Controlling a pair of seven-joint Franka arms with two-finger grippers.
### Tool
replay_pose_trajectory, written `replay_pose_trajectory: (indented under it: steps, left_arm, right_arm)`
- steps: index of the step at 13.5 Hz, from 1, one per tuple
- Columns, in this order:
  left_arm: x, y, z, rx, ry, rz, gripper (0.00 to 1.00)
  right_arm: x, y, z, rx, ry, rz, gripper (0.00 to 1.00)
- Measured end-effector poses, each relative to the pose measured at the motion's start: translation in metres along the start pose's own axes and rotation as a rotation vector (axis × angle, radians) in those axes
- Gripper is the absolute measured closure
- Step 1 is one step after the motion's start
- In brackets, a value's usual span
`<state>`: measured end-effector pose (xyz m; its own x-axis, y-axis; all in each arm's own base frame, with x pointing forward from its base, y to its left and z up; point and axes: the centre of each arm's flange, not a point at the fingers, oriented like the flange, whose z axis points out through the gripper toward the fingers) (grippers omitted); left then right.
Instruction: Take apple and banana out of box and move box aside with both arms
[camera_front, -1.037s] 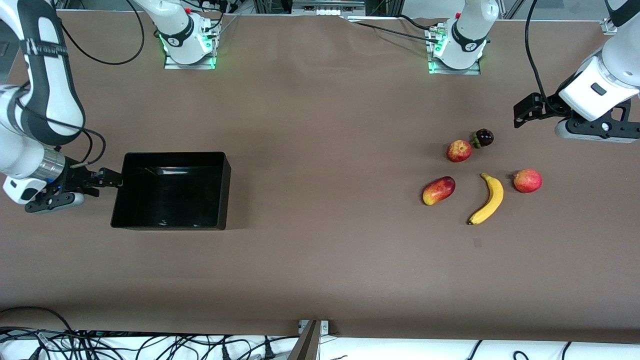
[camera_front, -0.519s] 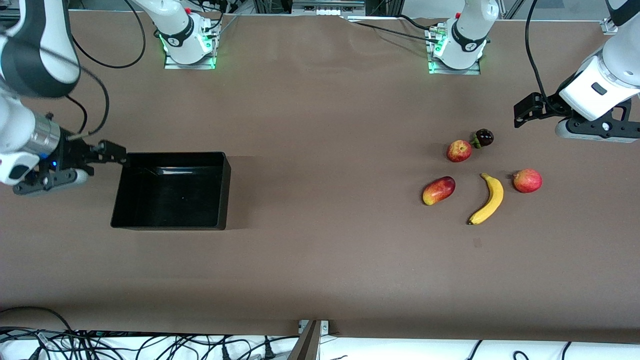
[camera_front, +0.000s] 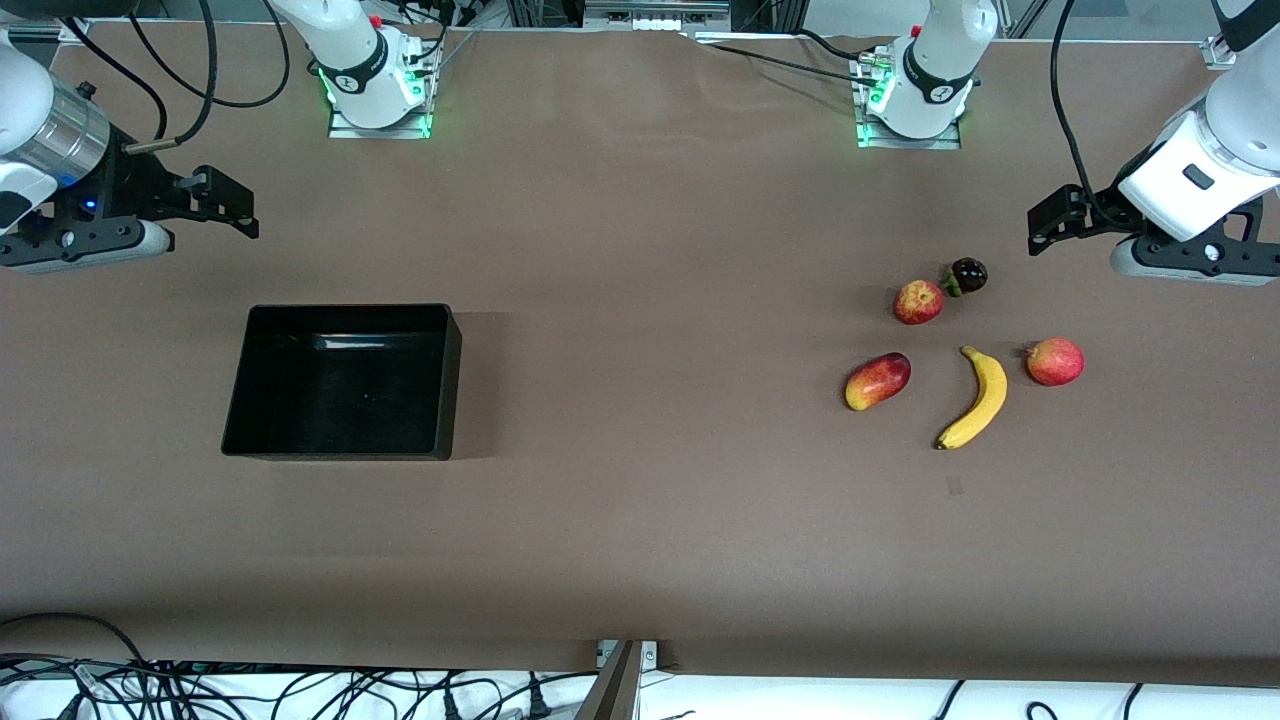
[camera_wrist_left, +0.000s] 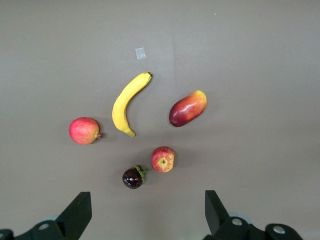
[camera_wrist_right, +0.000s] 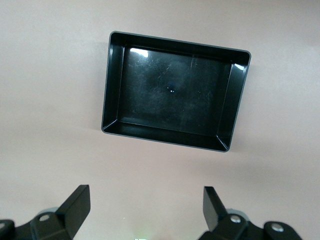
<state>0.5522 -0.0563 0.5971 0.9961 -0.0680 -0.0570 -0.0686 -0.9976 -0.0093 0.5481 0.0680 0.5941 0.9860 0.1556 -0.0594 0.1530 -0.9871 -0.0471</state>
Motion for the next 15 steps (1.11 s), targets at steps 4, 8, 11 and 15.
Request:
replay_pose_trajectory:
  steps: [4,8,11,15]
  left_arm:
    - [0.0,0.0005,0.0,0.0,0.0,0.001,0.0]
    - [-0.0001,0.0007,0.0001,0.0,-0.001,0.001,0.0]
    - [-0.0001,0.0013,0.0,0.0,-0.001,0.002,0.0]
    - [-0.0001,0.0022,0.0,0.0,-0.001,0.004,0.0]
  right_arm:
    - [0.0008,0.0013,0.0041,-0.001,-0.008,-0.017,0.0]
    - [0.0007,0.007,0.002,-0.001,-0.004,-0.024,0.0]
    - [-0.0011,0.0092,0.0016,0.0,-0.016,-0.024,0.0]
    - [-0.0023,0.0091,0.0023,0.0,-0.027,-0.024,0.0]
